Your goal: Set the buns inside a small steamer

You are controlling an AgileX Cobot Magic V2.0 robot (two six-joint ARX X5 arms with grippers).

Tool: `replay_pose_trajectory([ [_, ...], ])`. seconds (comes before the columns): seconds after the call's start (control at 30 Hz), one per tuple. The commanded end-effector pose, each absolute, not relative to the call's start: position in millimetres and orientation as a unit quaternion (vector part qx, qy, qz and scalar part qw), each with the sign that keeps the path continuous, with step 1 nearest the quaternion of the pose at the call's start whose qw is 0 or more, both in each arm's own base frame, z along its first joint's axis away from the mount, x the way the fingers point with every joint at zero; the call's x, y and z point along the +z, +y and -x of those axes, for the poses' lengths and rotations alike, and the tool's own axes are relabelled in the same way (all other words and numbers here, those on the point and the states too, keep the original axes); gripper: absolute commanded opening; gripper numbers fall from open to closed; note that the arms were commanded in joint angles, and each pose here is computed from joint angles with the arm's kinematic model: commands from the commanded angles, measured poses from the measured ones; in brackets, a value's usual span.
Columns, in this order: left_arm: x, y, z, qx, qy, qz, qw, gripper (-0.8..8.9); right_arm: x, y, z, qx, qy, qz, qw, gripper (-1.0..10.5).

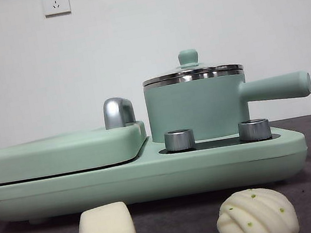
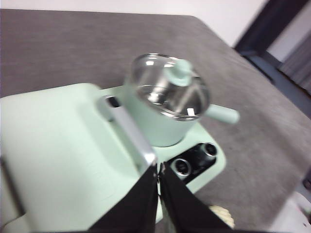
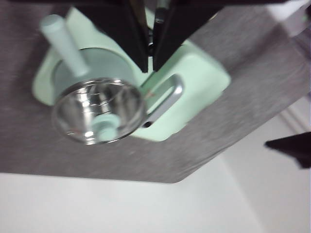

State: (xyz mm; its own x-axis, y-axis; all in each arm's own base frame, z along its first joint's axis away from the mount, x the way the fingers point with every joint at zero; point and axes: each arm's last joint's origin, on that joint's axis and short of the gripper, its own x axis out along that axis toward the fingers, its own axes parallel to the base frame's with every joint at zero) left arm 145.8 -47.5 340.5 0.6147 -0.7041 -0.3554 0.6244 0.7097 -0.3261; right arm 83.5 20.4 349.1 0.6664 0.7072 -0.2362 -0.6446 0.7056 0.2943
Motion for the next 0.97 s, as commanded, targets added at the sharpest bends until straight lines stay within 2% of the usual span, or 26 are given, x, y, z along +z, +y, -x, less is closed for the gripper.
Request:
replay_pose_trajectory([
  [0.03, 348, -50, -147, -0.389, 0.218, 0.071, 0.892, 0.09, 353, 21, -85, 0.383, 0.162, -0.083, 0.906, 0.1],
  [0.17, 348, -51, -147, -0.39, 0.218, 0.071, 0.892, 0.13, 353, 21, -85, 0.382, 0.163, -0.083, 0.906, 0.1],
  [0.23, 348, -51, -147, -0.389, 0.219, 0.071, 0.892, 0.6, 352, 21, -85, 0.382, 0.165, -0.084, 0.905, 0.2],
  [0.27, 348, -51, -146, -0.389, 0.219, 0.071, 0.892, 1.27, 352, 21, -85, 0.382, 0.166, -0.084, 0.905, 0.5],
  [0.37, 347, -51, -147, -0.389, 0.22, 0.072, 0.892, 3.64, 352, 21, -84, 0.381, 0.168, -0.085, 0.905, 2.9],
  [0.47, 347, -51, -147, -0.389, 0.22, 0.072, 0.892, 5.0, 352, 21, -84, 0.381, 0.169, -0.087, 0.905, 4.9],
  [0.53, 347, -51, -147, -0.389, 0.22, 0.072, 0.892, 5.04, 352, 21, -84, 0.381, 0.169, -0.087, 0.905, 5.3],
  [0.97, 344, -54, -162, -0.373, 0.262, 0.121, 0.881, 4.99, 352, 21, -84, 0.382, 0.17, -0.089, 0.904, 5.3],
])
